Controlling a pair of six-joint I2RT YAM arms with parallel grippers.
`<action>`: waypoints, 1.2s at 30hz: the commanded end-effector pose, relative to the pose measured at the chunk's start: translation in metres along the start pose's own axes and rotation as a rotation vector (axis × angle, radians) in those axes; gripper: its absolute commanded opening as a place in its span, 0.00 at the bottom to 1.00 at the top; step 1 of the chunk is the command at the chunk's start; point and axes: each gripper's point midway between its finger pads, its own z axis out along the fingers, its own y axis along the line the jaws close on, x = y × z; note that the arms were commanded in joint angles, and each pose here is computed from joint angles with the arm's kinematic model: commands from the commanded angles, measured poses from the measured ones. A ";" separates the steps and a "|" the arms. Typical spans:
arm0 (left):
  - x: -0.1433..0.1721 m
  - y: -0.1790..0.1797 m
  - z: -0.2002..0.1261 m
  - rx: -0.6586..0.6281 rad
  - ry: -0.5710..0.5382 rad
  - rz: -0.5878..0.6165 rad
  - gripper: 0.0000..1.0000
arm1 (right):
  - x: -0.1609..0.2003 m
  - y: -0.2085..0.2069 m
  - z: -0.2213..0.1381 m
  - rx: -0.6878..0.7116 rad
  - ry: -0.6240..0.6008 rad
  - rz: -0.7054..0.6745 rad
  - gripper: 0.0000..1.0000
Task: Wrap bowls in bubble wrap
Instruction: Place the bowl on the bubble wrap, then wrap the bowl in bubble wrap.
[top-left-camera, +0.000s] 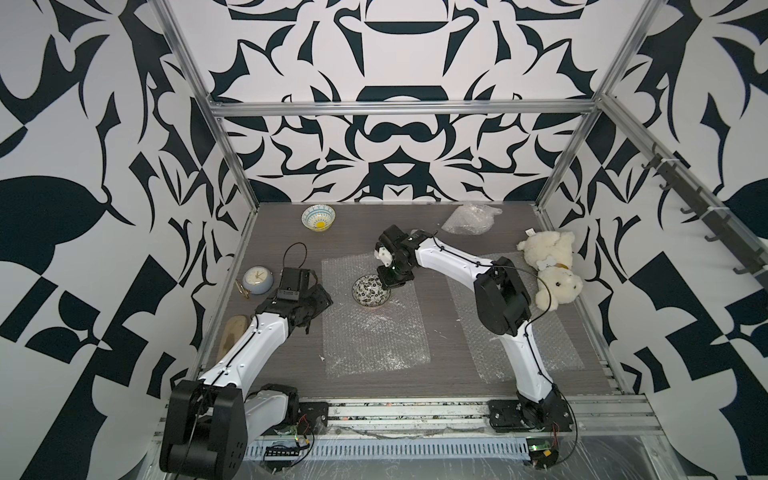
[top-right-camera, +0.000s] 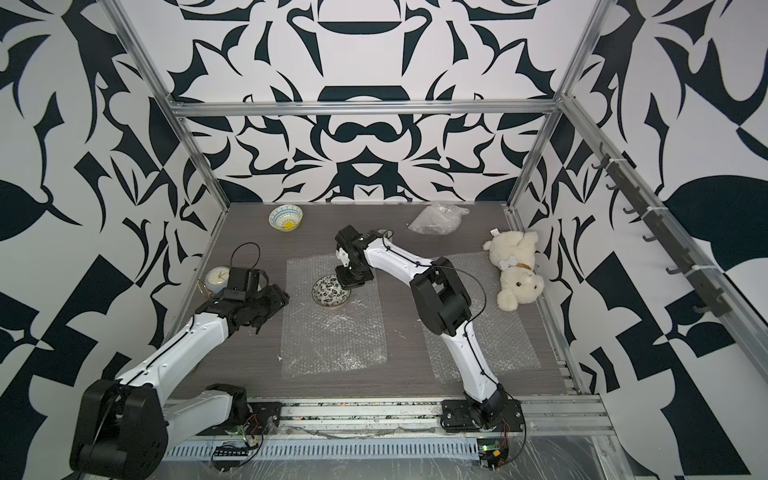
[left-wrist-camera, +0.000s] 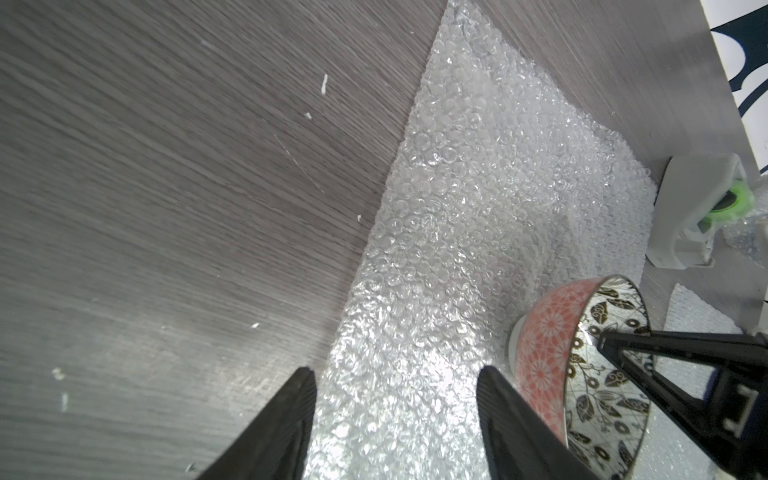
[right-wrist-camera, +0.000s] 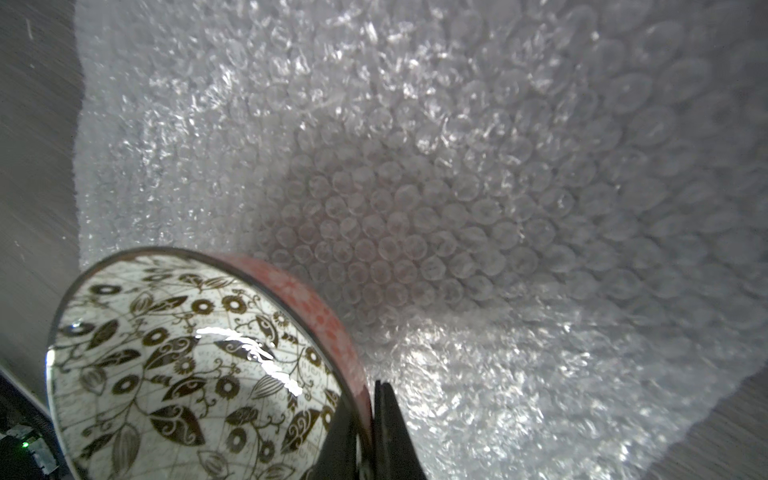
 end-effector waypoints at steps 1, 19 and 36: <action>0.005 0.005 0.004 -0.005 0.010 0.013 0.66 | -0.008 0.014 -0.024 -0.028 -0.047 -0.033 0.22; 0.002 -0.021 0.001 0.065 0.004 0.050 0.65 | -0.103 -0.083 -0.071 0.191 -0.290 0.070 0.38; 0.014 -0.041 0.011 0.099 0.041 0.112 0.65 | -0.124 -0.104 -0.017 0.237 -0.244 0.094 0.49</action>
